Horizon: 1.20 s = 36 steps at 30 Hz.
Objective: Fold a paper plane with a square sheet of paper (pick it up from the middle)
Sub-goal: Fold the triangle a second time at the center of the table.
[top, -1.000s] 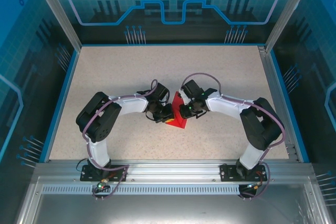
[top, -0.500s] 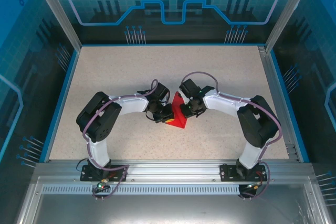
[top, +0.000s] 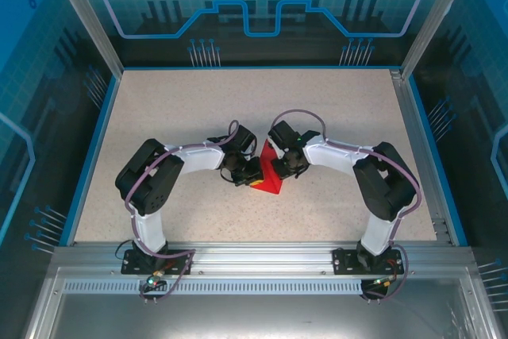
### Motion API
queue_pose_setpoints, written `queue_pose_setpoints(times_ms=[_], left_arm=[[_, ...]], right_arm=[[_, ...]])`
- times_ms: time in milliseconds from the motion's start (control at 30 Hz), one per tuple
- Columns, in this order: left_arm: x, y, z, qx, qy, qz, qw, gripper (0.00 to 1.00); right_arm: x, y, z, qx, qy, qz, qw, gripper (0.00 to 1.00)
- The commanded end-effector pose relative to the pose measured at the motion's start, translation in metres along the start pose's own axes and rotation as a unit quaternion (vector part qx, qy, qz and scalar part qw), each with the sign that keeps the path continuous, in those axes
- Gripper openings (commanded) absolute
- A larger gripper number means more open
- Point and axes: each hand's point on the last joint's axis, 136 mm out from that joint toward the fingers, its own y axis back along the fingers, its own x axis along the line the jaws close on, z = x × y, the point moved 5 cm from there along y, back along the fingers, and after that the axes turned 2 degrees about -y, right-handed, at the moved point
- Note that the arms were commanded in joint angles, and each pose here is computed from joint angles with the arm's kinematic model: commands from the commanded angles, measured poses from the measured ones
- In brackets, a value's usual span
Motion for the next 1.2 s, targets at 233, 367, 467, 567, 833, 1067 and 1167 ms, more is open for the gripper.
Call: queue_pose_setpoints(times_ms=[233, 367, 467, 567, 833, 1067, 1167], left_arm=[[0.001, -0.003, -0.001, 0.008, -0.008, 0.013, 1.000, 0.08], [0.001, -0.004, -0.001, 0.009, -0.009, 0.014, 1.000, 0.08], [0.002, -0.004, -0.001, 0.009, -0.008, 0.015, 1.000, 0.08], [0.002, -0.004, -0.001, 0.010, -0.007, 0.014, 1.000, 0.08], [0.001, -0.005, -0.001, 0.010, -0.008, 0.013, 1.000, 0.08], [0.001, -0.004, 0.000, 0.009, -0.007, 0.013, 1.000, 0.08], [0.001, -0.004, -0.001, 0.010, -0.006, 0.014, 1.000, 0.08]], right_arm=[[0.005, -0.006, 0.004, 0.004, 0.016, -0.002, 1.000, 0.10], [0.005, -0.006, 0.004, 0.000, 0.016, 0.001, 1.000, 0.10], [0.006, -0.007, 0.006, -0.003, 0.016, 0.004, 1.000, 0.10], [0.006, -0.008, 0.006, -0.003, 0.018, 0.004, 1.000, 0.10], [0.006, -0.011, 0.006, 0.001, 0.018, 0.010, 1.000, 0.10], [0.003, -0.015, 0.002, 0.009, 0.018, 0.002, 1.000, 0.10], [0.002, -0.017, 0.000, 0.013, 0.017, -0.001, 1.000, 0.10]])
